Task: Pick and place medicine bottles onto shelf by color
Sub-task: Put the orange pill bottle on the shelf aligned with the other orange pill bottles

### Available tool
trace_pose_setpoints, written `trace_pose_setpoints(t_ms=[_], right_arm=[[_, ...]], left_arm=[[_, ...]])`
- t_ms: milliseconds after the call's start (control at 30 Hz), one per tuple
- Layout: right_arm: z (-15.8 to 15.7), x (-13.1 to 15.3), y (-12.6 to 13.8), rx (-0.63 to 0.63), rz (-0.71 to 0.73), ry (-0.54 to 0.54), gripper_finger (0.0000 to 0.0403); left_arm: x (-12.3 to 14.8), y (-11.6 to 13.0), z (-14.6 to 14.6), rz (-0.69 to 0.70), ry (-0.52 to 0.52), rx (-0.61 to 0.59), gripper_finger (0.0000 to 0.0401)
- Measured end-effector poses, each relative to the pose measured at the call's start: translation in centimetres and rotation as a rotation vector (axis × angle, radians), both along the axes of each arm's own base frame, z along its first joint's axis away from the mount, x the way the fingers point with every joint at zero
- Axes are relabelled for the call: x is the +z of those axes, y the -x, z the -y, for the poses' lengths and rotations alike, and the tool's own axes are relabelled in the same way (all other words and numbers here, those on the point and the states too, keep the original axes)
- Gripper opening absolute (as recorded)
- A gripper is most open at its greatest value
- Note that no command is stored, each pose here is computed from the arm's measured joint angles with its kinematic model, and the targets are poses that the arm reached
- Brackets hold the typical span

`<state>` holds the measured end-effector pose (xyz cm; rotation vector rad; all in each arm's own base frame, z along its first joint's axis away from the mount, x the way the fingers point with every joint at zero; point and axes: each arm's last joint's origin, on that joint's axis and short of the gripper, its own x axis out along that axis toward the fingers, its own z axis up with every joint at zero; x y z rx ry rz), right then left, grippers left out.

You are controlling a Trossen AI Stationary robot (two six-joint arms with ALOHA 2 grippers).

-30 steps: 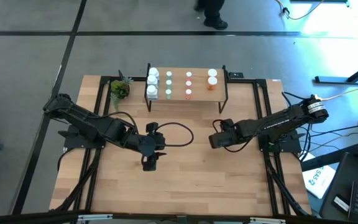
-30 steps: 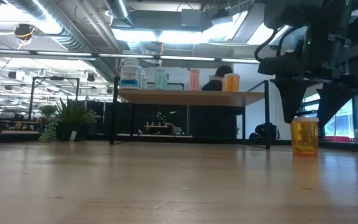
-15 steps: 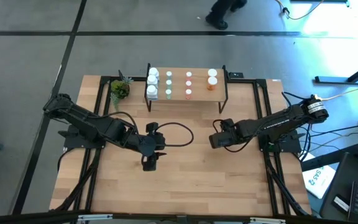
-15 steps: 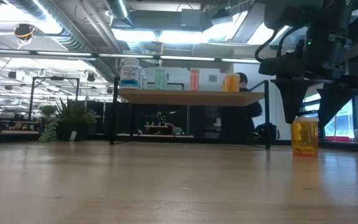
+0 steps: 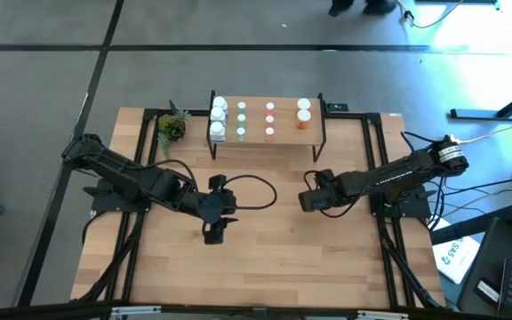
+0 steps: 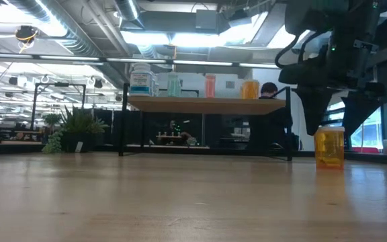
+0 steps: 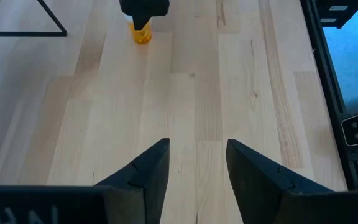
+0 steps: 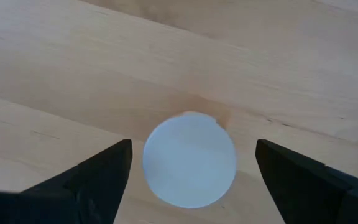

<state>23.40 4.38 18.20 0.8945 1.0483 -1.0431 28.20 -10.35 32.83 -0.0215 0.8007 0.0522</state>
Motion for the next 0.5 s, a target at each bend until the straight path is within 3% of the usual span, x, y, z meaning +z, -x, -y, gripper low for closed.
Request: trace_pose_setpoints(t_ms=[500], right_arm=[[-0.6, -1.5, 0.4, 0.033, 0.035, -0.009, 0.0343]], left_arm=[[0.0, 0.0, 0.0, 0.000, 0.000, 0.000, 0.0151]])
